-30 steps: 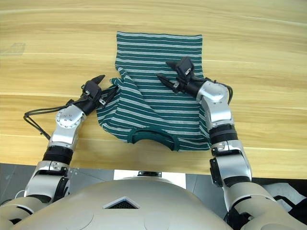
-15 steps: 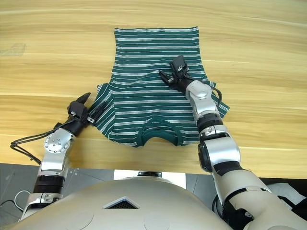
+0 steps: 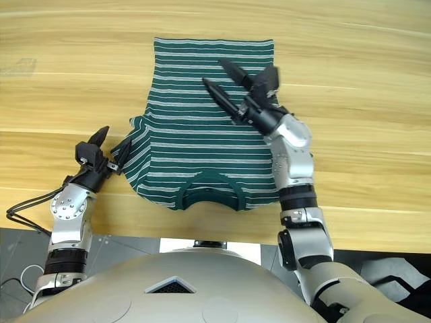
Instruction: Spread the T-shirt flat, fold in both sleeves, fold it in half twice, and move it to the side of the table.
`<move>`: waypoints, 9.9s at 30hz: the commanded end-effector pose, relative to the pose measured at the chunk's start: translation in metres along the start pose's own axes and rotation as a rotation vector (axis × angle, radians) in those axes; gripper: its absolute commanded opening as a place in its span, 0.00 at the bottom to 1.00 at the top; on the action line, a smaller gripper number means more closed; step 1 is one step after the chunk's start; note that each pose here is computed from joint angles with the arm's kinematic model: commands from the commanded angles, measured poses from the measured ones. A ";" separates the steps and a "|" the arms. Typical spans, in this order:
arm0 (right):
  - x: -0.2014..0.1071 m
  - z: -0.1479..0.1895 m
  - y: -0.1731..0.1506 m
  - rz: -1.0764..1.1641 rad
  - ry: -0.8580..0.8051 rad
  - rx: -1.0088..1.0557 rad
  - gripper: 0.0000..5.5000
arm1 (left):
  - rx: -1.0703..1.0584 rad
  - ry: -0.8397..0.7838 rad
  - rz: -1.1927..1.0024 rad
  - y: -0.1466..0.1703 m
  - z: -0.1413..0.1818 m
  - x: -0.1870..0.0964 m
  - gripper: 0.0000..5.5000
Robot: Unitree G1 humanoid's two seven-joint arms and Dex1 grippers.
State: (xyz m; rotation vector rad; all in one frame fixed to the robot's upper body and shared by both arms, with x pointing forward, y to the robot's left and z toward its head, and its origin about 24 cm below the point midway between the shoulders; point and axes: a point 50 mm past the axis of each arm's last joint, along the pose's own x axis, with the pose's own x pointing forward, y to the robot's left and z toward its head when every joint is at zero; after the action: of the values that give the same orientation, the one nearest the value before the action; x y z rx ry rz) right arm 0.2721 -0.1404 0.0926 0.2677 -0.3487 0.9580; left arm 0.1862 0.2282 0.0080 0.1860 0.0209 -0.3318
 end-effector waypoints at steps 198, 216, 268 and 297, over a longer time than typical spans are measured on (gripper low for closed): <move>-0.226 0.026 -0.012 0.220 1.119 -1.291 0.50 | 0.351 -0.370 -0.024 -0.006 0.082 -0.001 0.25; -0.198 -0.016 -0.010 0.240 0.898 -1.357 0.46 | 0.383 -0.387 0.133 0.008 0.091 0.017 0.26; -0.148 -0.050 0.030 0.406 0.716 -1.077 0.06 | 0.248 -0.303 0.142 -0.007 0.047 0.025 0.26; -0.091 0.023 -0.047 -0.470 0.336 -0.572 0.30 | 0.483 -0.047 -0.407 -0.049 -0.007 0.020 0.26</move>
State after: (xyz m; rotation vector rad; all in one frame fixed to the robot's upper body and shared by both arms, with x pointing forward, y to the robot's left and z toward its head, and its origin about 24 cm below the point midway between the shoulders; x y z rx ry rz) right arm 0.2544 -0.2408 0.0885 -0.2377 -0.2903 0.4301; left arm 0.1907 0.1802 -0.0025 0.5982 -0.1054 -0.6476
